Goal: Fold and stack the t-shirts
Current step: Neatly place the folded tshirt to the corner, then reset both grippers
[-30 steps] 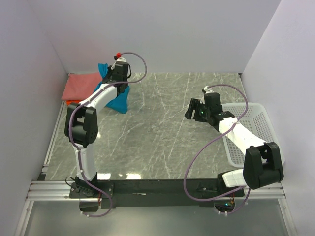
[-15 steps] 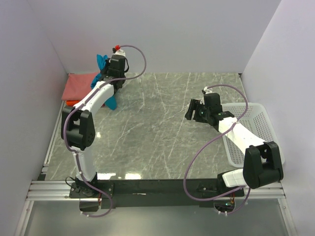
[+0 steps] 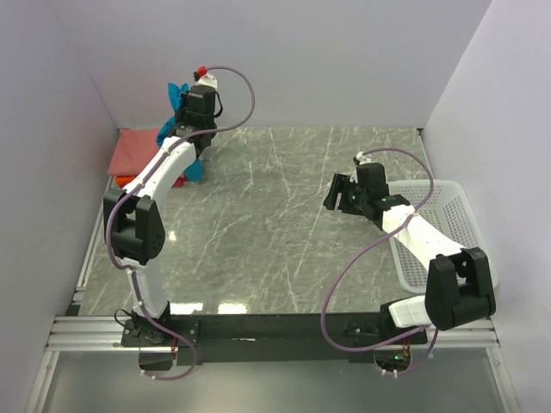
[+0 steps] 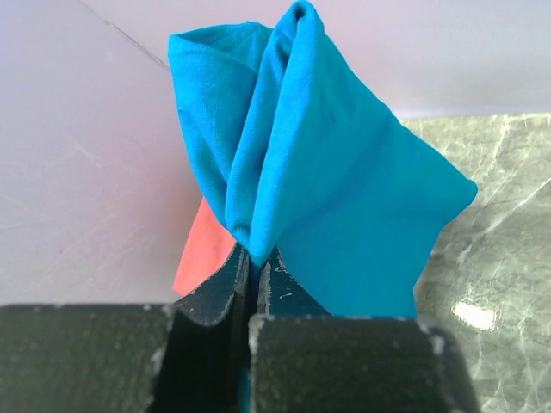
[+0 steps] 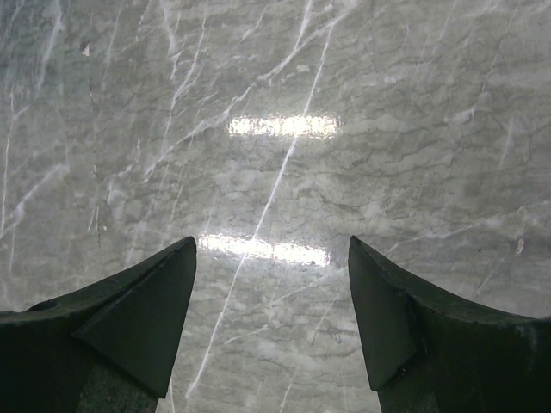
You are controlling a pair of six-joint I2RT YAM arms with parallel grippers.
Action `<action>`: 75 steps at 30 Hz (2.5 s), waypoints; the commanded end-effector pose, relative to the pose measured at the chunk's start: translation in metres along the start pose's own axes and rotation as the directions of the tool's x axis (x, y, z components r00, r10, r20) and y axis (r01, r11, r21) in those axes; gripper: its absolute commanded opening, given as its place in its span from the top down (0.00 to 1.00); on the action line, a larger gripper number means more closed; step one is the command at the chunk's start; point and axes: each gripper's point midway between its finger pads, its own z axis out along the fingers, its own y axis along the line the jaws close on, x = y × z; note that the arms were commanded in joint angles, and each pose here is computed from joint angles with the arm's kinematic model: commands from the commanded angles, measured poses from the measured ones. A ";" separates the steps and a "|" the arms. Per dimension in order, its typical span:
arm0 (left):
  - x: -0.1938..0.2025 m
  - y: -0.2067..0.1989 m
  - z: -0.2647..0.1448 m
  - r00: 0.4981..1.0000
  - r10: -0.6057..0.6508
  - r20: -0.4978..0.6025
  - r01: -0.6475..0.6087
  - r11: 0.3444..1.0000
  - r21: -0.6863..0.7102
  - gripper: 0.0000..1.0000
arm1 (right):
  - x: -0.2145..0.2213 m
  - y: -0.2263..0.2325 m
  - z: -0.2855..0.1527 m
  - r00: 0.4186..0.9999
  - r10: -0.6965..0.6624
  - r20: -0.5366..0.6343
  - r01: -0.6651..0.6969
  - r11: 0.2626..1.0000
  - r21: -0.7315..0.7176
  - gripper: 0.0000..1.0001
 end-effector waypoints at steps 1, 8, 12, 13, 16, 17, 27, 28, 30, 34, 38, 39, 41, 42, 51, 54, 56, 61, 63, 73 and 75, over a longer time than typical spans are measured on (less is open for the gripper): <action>-0.052 0.047 -0.026 0.986 -0.121 0.114 0.125 0.992 -0.033 0.99 | -0.011 -0.001 -0.002 0.999 -0.014 0.035 0.013 1.000 0.008 0.22; -0.044 0.059 -0.015 0.984 -0.145 0.104 0.149 0.988 -0.031 0.99 | -0.009 -0.002 0.000 1.000 -0.013 0.027 0.012 1.000 0.013 0.22; -0.030 0.063 0.005 0.984 -0.153 0.087 0.157 0.987 -0.045 1.00 | -0.009 -0.003 0.002 1.000 -0.012 0.021 0.012 1.000 0.019 0.22; -0.025 0.065 0.010 0.984 -0.158 0.080 0.163 0.985 -0.049 1.00 | -0.009 -0.003 0.003 1.000 -0.013 0.022 0.013 1.000 0.021 0.22; -0.005 0.068 0.038 0.984 -0.171 0.045 0.174 0.983 -0.061 1.00 | -0.008 -0.005 0.004 1.000 -0.012 0.019 0.011 1.000 0.027 0.22; 0.001 0.077 0.048 0.983 -0.181 0.044 0.184 0.980 -0.081 1.00 | -0.007 -0.005 0.004 1.000 -0.011 0.016 0.011 1.000 0.028 0.22; 0.060 0.073 0.125 0.981 -0.193 -0.017 0.189 0.974 -0.123 1.00 | -0.005 -0.010 0.007 1.000 -0.006 0.003 0.006 0.999 0.051 0.22; 0.080 0.080 0.139 0.980 -0.195 -0.050 0.186 0.972 -0.146 0.99 | -0.006 -0.010 0.007 1.000 -0.002 0.004 0.002 0.999 0.052 0.22; 0.089 0.083 0.148 0.974 -0.217 -0.067 0.203 0.964 -0.174 1.00 | -0.004 -0.008 0.008 1.000 0.005 -0.006 -0.005 0.999 0.044 0.22; 0.110 0.085 0.157 0.964 -0.245 -0.099 0.222 0.954 -0.201 1.00 | -0.005 -0.010 0.007 1.000 0.009 -0.008 -0.009 0.998 0.063 0.22; 0.125 0.092 0.157 0.958 -0.272 -0.094 0.244 0.941 -0.233 0.99 | -0.008 -0.011 0.005 1.000 0.019 0.002 -0.019 0.997 0.076 0.22; 0.127 0.093 0.158 0.951 -0.294 -0.093 0.267 0.935 -0.234 0.99 | -0.009 -0.011 0.004 1.000 0.022 0.005 -0.022 0.997 0.075 0.22; 0.135 0.099 0.162 0.943 -0.312 -0.113 0.278 0.929 -0.244 0.99 | -0.010 -0.009 0.003 1.000 0.027 0.003 -0.027 0.997 0.069 0.22; 0.134 0.102 0.163 0.937 -0.327 -0.119 0.290 0.923 -0.252 0.99 | -0.009 -0.009 0.003 1.000 0.027 0.000 -0.027 0.997 0.070 0.22; 0.129 0.121 0.160 0.889 -0.443 -0.117 0.395 0.870 -0.294 0.01 | -0.019 -0.016 -0.012 0.997 0.055 0.047 -0.061 0.990 0.126 0.22; 0.106 0.128 0.143 0.849 -0.521 -0.088 0.484 0.834 -0.266 0.01 | -0.029 -0.016 -0.022 0.993 0.067 0.100 -0.080 0.987 0.138 0.22; 0.078 0.136 0.122 0.796 -0.603 -0.046 0.582 0.785 -0.212 0.01 | -0.035 -0.014 -0.032 0.987 0.079 0.140 -0.097 0.987 0.132 0.21; 0.023 0.127 0.049 0.675 -0.736 -0.050 0.735 0.677 -0.030 0.01 | -0.049 -0.013 -0.055 0.962 0.113 0.249 -0.144 0.983 0.111 0.20; 0.013 0.111 0.016 0.638 -0.765 -0.090 0.769 0.637 0.040 0.00 | -0.050 -0.011 -0.064 0.950 0.125 0.285 -0.156 0.984 0.088 0.20; 0.054 -0.005 -0.129 0.545 -0.795 -0.268 0.836 0.487 0.254 0.00 | -0.032 -0.025 -0.093 0.920 0.122 0.372 -0.165 0.982 0.088 0.18; 0.070 -0.016 -0.145 0.515 -0.801 -0.304 0.854 0.452 0.258 0.01 | -0.031 -0.026 -0.095 0.913 0.128 0.388 -0.171 0.982 0.077 0.18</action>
